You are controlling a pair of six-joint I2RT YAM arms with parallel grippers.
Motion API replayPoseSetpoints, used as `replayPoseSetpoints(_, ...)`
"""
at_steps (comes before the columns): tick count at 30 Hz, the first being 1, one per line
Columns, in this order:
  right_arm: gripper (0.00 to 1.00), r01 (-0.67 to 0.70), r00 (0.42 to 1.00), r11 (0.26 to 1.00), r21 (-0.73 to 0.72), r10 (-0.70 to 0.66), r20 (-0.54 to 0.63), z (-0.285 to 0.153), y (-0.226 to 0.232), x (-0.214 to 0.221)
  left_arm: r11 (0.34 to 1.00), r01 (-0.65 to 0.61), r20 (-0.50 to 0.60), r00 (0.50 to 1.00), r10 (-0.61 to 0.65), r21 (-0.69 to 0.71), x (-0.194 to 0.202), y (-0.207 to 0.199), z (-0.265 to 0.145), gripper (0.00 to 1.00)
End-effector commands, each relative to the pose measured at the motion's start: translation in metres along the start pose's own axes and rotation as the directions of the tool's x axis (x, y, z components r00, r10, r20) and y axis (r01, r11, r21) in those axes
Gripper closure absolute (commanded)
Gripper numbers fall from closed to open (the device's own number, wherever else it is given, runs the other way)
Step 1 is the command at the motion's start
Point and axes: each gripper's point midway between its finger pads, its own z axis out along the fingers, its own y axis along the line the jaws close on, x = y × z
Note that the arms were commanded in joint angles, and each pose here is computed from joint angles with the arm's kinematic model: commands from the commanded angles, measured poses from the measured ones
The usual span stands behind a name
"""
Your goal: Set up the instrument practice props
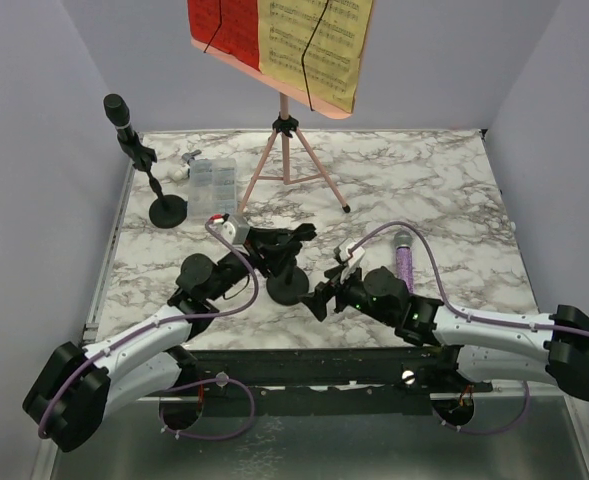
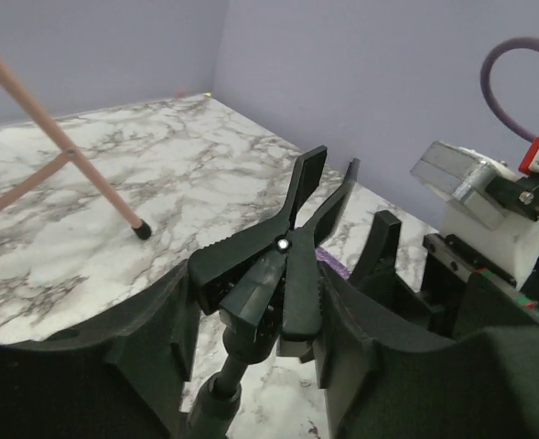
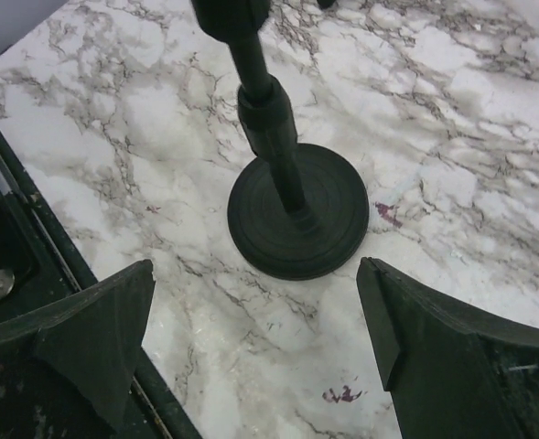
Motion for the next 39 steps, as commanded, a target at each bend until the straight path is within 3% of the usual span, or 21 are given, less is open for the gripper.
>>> replayPoseSetpoints(1,0.00,-0.144,0.988,0.986,0.089,0.149,-0.050,-0.014,-0.012,0.015,0.987,0.110,0.045,0.993,-0.105,-0.117,0.003,0.014,-0.017,0.34)
replayPoseSetpoints(2,0.00,-0.150,0.986,0.983,0.106,0.157,-0.061,-0.017,-0.015,0.017,0.981,0.148,0.052,0.988,-0.142,-0.128,0.002,0.013,-0.020,0.24)
replayPoseSetpoints(7,0.00,-0.153,0.986,0.978,0.145,0.161,-0.047,-0.032,-0.024,0.014,0.913,0.327,0.044,0.944,-0.327,-0.241,0.002,0.018,-0.031,0.01)
replayPoseSetpoints(14,0.00,-0.144,0.985,0.973,0.182,0.159,-0.067,-0.040,-0.031,0.018,0.695,0.536,0.031,0.802,-0.597,-0.478,-0.007,0.017,-0.055,0.01)
replayPoseSetpoints(17,0.00,-0.158,0.983,0.972,0.176,0.172,-0.064,-0.039,-0.030,0.017,0.567,0.660,0.090,0.687,-0.721,-0.494,-0.008,0.009,-0.061,0.01)
replayPoseSetpoints(20,0.00,-0.167,0.982,0.972,0.167,0.179,-0.060,-0.036,-0.029,0.016,0.391,0.794,0.155,0.508,-0.847,-0.465,0.000,0.001,-0.059,0.03)
replayPoseSetpoints(22,0.00,-0.189,0.977,0.968,0.162,0.202,-0.066,-0.034,-0.032,0.017,0.346,0.837,0.160,0.445,-0.881,-0.424,0.000,-0.003,-0.054,0.07)
replayPoseSetpoints(23,0.00,-0.205,0.973,0.966,0.157,0.218,-0.072,-0.033,-0.034,0.018,0.386,0.841,0.139,0.464,-0.875,-0.380,-0.006,-0.008,-0.050,0.09)
replayPoseSetpoints(25,0.00,-0.239,0.964,0.962,0.130,0.251,-0.087,-0.031,-0.038,0.021,0.539,0.778,0.089,0.592,-0.801,-0.322,-0.019,-0.012,-0.046,0.10)
replayPoseSetpoints(27,0.00,-0.277,0.953,0.954,0.112,0.288,-0.095,-0.031,-0.045,0.023,0.656,0.659,0.060,0.721,-0.691,-0.369,-0.023,-0.005,-0.052,0.09)
replayPoseSetpoints(29,0.00,-0.317,0.940,0.943,0.097,0.326,-0.097,-0.034,-0.052,0.021,0.728,0.544,0.017,0.806,-0.592,-0.418,-0.023,0.004,-0.060,0.06)
replayPoseSetpoints(32,0.00,-0.397,0.914,0.908,0.138,0.404,-0.033,-0.041,-0.075,0.008,0.802,0.397,-0.075,0.876,-0.476,-0.445,-0.024,0.008,-0.064,0.05)
replayPoseSetpoints(34,0.00,-0.449,0.887,0.857,0.255,0.461,0.011,-0.050,-0.106,0.001,0.834,0.316,-0.135,0.900,-0.414,-0.453,-0.024,0.010,-0.066,0.03)
replayPoseSetpoints(35,0.00,-0.470,0.867,0.794,0.386,0.498,0.031,-0.061,-0.131,0.003,0.847,0.287,-0.155,0.908,-0.390,-0.448,-0.026,0.009,-0.066,0.03)
replayPoseSetpoints(37,0.00,-0.458,0.836,0.600,0.655,0.542,0.088,-0.091,-0.180,0.008,0.873,0.225,-0.188,0.924,-0.332,-0.433,-0.032,0.009,-0.068,0.02)
replayPoseSetpoints(39,0.00,-0.383,0.840,0.462,0.800,0.534,0.094,-0.117,-0.217,0.010,0.885,0.175,-0.198,0.939,-0.282,-0.431,-0.039,0.010,-0.070,0.01)
